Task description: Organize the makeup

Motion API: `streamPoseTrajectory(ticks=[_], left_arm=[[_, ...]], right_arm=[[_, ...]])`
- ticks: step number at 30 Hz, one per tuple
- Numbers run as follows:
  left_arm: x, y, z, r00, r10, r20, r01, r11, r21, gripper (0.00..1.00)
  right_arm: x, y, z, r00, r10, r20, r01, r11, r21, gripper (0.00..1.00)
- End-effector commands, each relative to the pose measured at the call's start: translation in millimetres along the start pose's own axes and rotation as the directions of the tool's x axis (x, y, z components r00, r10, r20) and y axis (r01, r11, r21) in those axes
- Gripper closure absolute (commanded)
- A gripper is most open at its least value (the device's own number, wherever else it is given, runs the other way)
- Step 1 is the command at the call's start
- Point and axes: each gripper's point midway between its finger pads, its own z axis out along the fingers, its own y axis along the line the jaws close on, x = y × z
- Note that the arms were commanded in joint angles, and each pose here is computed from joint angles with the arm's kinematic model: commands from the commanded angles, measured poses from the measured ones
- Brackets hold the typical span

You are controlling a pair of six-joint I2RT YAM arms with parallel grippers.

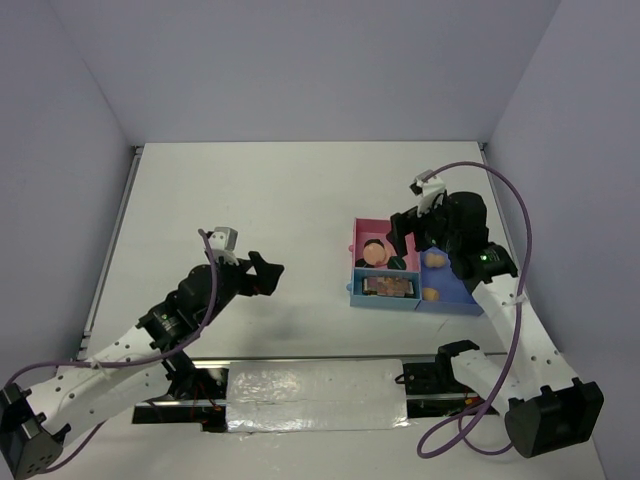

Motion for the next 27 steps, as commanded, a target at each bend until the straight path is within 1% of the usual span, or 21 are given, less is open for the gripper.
streamPoseTrajectory(ticks=[1,5,12,19,25,26,27], left_arm=[[-28,-12,-6,0.996,-0.038,0.075,0.036,0.999,0.026,0.01],[-29,-12,-8,0.996,-0.046,0.079,0.044,0.999,0.027,0.01],[-28,-11,-8,0.996,-0.048,0.074,0.047,0.999,0.025,0.01],[-28,-10,-8,0.996,-0.046,0.075,0.045,0.999,0.021,0.01],[-27,-9,-9,0.996,-0.044,0.073,0.044,0.999,0.014,0.01],[-27,-8,-8,0.996,-0.044,0.073,0.044,0.999,0.01,0.01],[-26,-8,-9,0.996,-0.044,0.073,0.044,0.999,0.013,0.01]], right_arm=[[-39,-10,-8,0.993,0.032,0.114,-0.038,0.998,0.048,0.0],[-44,-17,-10,0.989,0.058,0.134,-0.07,0.994,0.088,0.01],[-49,-35,-14,0.975,0.146,0.169,-0.178,0.965,0.194,0.0],[-42,-43,-12,0.973,0.16,0.165,-0.197,0.95,0.241,0.0],[-41,-44,-11,0.973,0.16,0.165,-0.197,0.949,0.244,0.01],[-41,-43,-11,0.968,0.185,0.171,-0.223,0.944,0.244,0.01],[-40,-43,-10,0.968,0.184,0.168,-0.222,0.944,0.243,0.01]])
